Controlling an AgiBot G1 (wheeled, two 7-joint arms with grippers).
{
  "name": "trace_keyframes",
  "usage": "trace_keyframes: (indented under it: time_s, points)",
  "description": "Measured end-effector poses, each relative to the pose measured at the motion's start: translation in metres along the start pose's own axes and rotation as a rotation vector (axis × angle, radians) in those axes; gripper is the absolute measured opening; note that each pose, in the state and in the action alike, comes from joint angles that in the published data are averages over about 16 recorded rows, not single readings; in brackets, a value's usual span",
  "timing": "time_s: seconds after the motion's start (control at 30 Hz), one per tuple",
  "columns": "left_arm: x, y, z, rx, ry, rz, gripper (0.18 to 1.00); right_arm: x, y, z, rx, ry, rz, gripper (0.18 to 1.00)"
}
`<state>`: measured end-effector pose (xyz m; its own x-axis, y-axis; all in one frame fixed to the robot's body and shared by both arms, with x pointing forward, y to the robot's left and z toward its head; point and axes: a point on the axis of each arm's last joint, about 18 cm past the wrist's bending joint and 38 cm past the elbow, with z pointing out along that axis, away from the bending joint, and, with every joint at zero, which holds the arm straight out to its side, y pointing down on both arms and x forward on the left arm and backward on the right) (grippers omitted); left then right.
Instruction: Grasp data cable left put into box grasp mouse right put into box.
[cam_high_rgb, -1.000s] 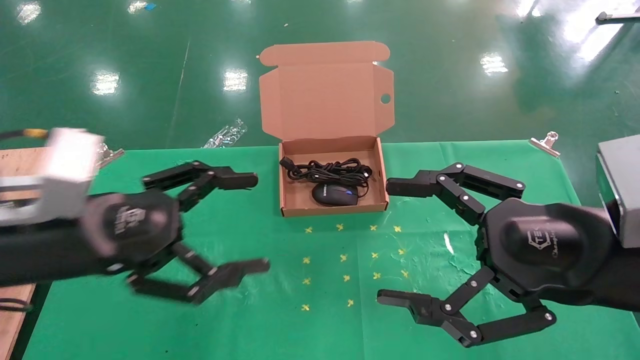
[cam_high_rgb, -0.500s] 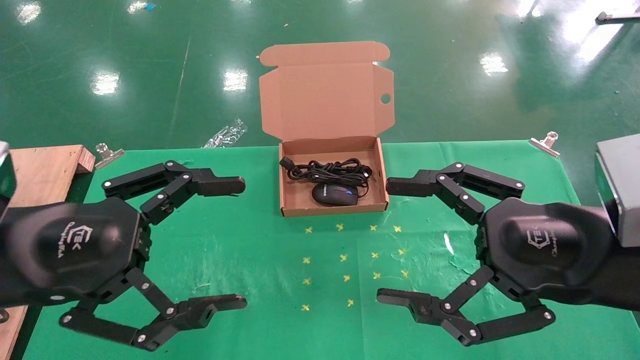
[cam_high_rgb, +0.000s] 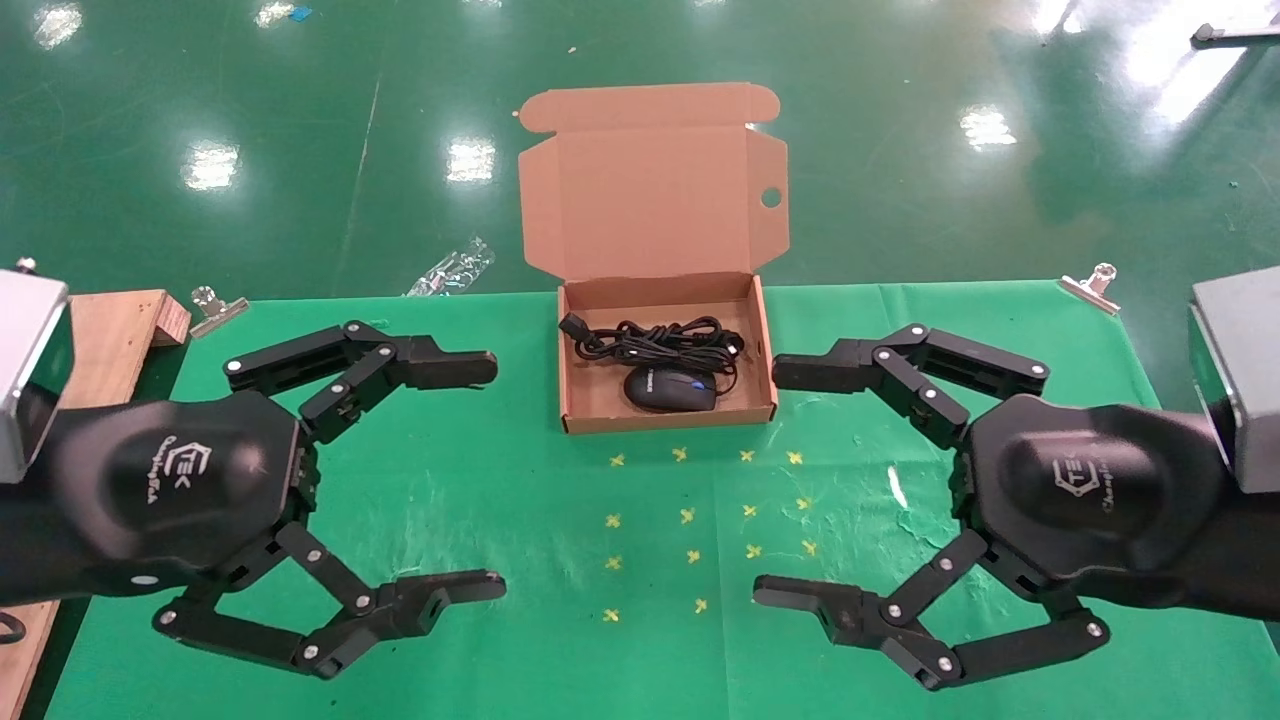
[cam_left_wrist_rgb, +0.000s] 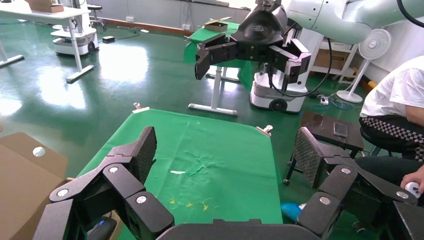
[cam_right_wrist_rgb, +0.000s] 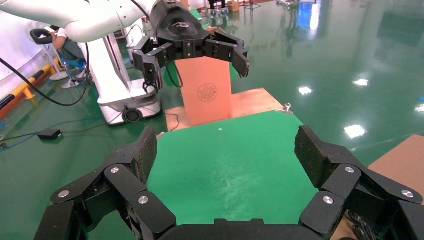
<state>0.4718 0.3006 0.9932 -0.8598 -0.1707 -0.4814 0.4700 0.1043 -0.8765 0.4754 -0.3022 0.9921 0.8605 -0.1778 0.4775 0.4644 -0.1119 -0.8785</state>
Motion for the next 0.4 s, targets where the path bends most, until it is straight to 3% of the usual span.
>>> trace_keyframes:
  time_s: [0.4]
  points:
    - [-0.0013,0.0016,0.0007,-0.005,-0.004,-0.003,1.001,0.0001,0.0000,0.0000,0.000,0.000,0.000,1.001]
